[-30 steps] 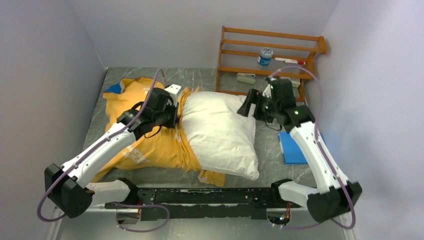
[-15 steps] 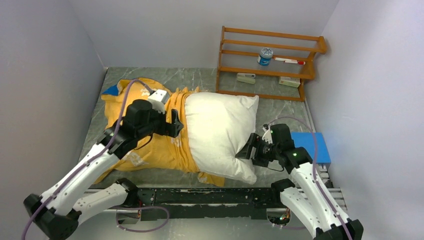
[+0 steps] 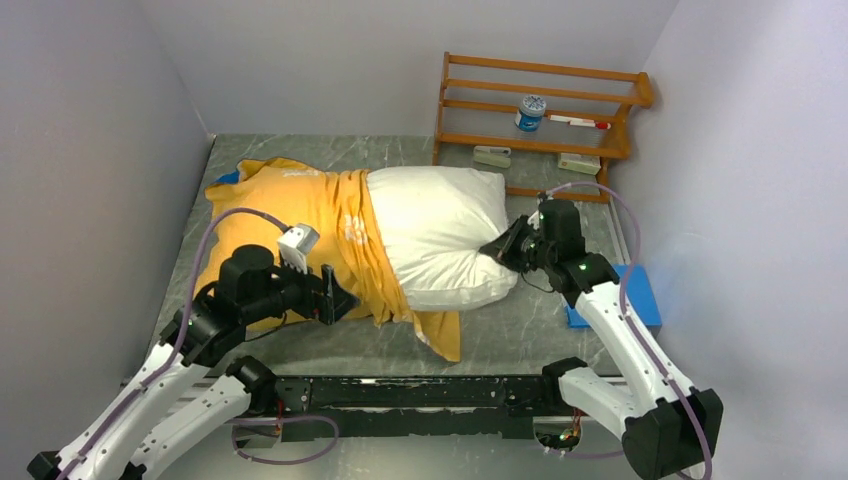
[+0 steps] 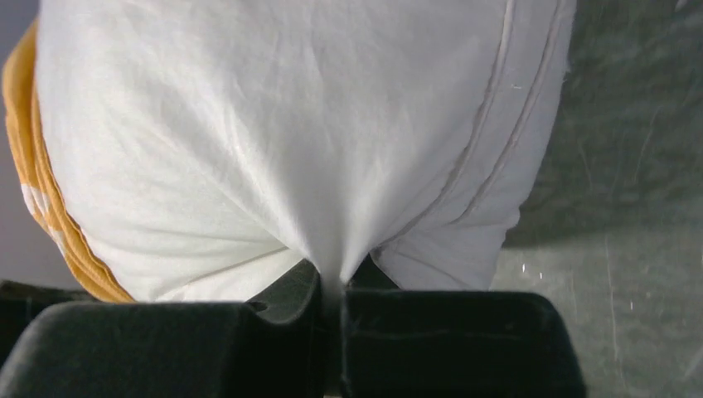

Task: Remove the pillowcase from the pillow
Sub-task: Remove the pillow from the pillowcase.

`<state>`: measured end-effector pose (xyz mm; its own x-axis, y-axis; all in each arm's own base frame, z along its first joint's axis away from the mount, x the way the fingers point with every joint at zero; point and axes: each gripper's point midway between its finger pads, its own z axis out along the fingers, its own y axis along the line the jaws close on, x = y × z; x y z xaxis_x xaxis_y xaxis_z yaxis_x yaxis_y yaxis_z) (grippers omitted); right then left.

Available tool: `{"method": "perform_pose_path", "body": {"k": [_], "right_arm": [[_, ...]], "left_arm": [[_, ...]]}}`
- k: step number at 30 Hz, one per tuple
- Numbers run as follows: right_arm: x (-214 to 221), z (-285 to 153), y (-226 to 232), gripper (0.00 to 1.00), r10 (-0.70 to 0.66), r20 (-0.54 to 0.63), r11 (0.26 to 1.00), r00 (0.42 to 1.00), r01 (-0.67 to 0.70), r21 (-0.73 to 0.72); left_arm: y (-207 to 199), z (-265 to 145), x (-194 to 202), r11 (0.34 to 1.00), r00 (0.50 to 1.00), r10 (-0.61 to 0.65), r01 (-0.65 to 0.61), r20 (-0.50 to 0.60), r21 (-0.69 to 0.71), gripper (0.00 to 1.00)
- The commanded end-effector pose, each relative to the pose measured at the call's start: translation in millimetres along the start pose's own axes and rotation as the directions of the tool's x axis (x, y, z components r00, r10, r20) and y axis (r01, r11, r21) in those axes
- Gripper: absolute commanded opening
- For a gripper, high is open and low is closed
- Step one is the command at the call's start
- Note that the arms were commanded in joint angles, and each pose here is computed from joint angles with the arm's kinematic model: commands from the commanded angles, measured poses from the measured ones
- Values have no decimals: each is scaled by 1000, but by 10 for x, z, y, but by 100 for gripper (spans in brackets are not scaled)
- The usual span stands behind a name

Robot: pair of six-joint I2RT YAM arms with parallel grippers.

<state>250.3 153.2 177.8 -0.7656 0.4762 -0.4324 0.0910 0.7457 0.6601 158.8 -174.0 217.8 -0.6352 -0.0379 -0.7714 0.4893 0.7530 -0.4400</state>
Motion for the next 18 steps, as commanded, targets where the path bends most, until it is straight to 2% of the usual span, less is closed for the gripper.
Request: {"method": "perform_pose_path", "body": {"k": [1, 4, 6, 11, 13, 15, 16, 18], "right_arm": [[-478, 146, 174, 4, 6, 159, 999, 987, -1, -33], [-242, 307, 193, 4, -30, 17, 996, 999, 32, -82], [-124, 355, 105, 3, -37, -30, 997, 999, 35, -72], [-4, 312, 45, 3, -42, -44, 996, 998, 39, -83], [-6, 280, 62, 4, -44, -32, 995, 999, 41, -94], [-9, 253, 54, 4, -45, -30, 995, 999, 43, -87], [-3, 243, 57, 4, -48, -32, 995, 998, 45, -87], [1, 225, 56, 4, -59, -34, 995, 998, 56, -86]], "left_arm": [[-398, 93, 227, 961, 996, -60, 76, -69, 265, 97], [-327, 248, 252, 964, 992, -114, 124, -55, 236, 94], [-233, 364, 257, 975, 991, -130, 134, -34, 178, 94], [-406, 730, 339, 972, 987, -159, 159, -16, 171, 90], [-463, 865, 431, 982, 990, -143, 144, -21, 120, 89], [-420, 979, 479, 993, 993, -121, 120, 3, 11, 86], [-410, 1018, 502, 993, 994, -111, 111, 11, -31, 78], [-401, 1089, 531, 992, 997, -79, 81, 23, -94, 48]]}}
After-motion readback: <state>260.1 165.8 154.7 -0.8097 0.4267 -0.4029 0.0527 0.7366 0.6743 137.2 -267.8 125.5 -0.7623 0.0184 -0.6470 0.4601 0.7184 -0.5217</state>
